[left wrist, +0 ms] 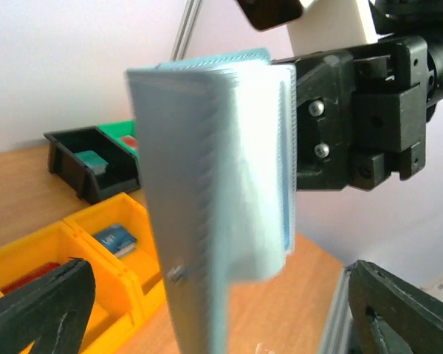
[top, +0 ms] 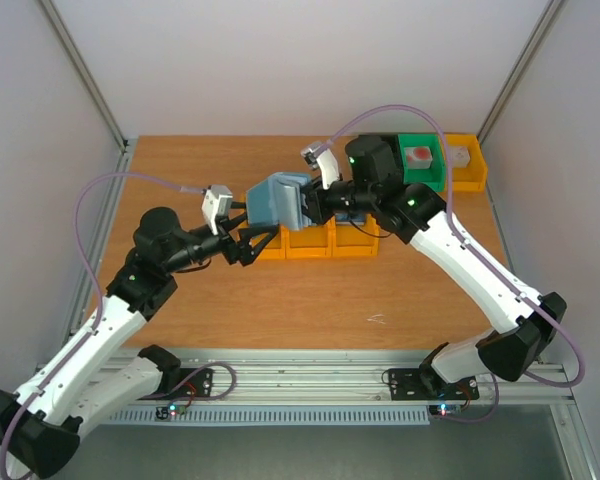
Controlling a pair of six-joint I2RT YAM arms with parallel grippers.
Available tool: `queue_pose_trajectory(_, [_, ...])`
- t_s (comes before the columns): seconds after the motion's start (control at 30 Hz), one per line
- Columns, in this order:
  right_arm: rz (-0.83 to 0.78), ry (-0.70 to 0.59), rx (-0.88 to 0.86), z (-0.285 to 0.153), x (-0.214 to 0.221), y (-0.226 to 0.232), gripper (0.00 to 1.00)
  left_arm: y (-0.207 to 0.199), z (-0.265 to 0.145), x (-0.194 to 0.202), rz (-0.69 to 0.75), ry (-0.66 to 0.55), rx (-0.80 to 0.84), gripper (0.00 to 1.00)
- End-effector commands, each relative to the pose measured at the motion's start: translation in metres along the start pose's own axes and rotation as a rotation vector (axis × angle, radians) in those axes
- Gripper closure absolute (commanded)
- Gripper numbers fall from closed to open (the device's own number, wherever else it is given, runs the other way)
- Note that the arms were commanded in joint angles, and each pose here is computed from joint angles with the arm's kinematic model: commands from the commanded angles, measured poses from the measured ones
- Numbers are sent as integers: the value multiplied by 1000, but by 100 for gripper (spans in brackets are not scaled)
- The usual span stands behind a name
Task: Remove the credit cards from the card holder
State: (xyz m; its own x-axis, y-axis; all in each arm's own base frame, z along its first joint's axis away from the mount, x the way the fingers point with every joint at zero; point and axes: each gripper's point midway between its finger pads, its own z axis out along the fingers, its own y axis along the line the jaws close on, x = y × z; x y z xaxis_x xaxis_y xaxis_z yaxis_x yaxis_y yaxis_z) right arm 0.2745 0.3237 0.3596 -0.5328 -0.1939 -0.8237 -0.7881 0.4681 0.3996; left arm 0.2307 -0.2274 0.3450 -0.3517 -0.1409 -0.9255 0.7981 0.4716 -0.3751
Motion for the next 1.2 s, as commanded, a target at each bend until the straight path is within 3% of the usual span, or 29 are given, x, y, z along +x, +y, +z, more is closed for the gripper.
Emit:
queue_pose_trajectory(0.0, [12,-45,56,10,-18,1,99,10,8,-25,101,-53,-120,1])
queue_pose_trajectory(0.27, [-1,-39,71,20,-20,9,99,43,13,-27,100,-41,-294,1])
queue_pose_trajectory(0.77, [-41,-12,48,30,-20,19,99,36,20,-23,81,-33,-231,2])
queue_pose_trajectory(1.07, [-81,-19,-56,24,-20,39,99,33,18,-18,82,-22,-215,42])
queue_pose_trajectory(1.17, [-94,-19,-77,20,-19,43,99,31,16,-18,80,-22,-210,61])
